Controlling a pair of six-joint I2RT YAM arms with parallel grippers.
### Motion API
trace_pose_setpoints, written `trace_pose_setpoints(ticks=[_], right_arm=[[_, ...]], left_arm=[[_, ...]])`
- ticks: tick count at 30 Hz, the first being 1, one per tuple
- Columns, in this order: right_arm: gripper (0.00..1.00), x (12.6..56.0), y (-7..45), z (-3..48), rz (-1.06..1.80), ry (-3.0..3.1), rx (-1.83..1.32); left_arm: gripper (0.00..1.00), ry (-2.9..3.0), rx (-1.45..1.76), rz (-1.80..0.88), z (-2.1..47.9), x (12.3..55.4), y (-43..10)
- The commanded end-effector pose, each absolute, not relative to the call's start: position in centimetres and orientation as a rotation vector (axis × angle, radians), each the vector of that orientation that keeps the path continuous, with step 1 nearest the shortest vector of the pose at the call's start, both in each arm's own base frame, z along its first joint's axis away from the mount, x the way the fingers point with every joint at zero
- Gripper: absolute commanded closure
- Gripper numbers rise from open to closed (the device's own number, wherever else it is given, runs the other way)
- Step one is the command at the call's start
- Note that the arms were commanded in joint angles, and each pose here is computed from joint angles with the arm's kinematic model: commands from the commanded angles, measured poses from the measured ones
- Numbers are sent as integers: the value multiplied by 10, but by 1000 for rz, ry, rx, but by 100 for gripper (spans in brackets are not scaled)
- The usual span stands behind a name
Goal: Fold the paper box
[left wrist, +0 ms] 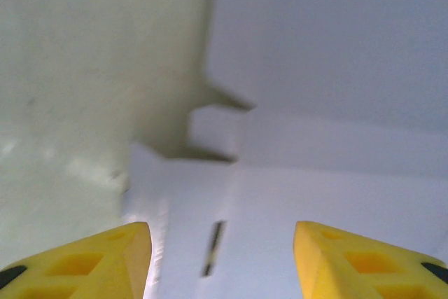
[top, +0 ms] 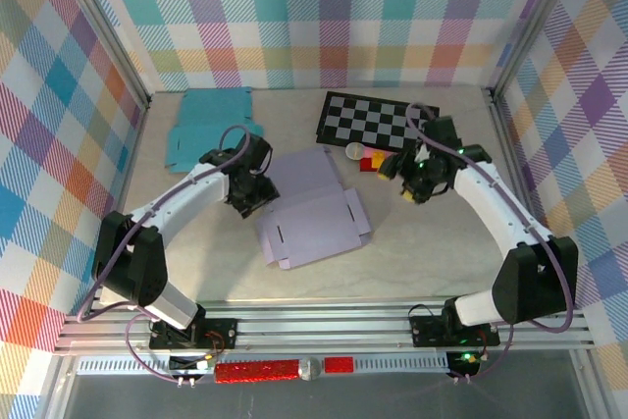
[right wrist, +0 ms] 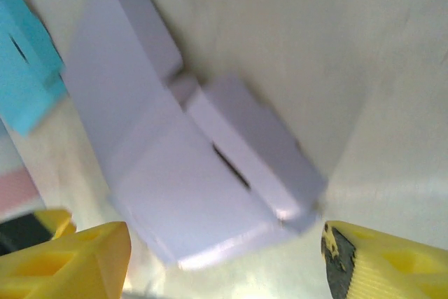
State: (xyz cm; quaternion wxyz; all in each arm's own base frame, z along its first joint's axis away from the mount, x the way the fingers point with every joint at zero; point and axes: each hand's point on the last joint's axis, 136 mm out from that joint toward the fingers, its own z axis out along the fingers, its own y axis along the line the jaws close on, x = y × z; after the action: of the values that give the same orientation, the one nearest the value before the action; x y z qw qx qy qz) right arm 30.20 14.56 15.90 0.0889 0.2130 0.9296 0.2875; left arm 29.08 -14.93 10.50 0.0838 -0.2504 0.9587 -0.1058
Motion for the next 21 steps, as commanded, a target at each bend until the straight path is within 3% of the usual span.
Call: trace_pose_setpoints(ticks=[1, 4, 11, 21], right_arm=[[30, 277, 168, 163, 1080, 2816, 601], [34, 271, 181, 144, 1140, 2869, 581], [34, 255, 194, 109, 1191, 2948, 623], [38, 240, 193, 73, 1305, 2825, 1011]], left_arm=[[45, 2916, -707, -367, 111, 271, -144], [54, 2968, -691, -377, 96, 270, -142], [53, 2902, -760, -568, 102, 273, -160], [57, 2911, -746, -514, 88, 304, -162]])
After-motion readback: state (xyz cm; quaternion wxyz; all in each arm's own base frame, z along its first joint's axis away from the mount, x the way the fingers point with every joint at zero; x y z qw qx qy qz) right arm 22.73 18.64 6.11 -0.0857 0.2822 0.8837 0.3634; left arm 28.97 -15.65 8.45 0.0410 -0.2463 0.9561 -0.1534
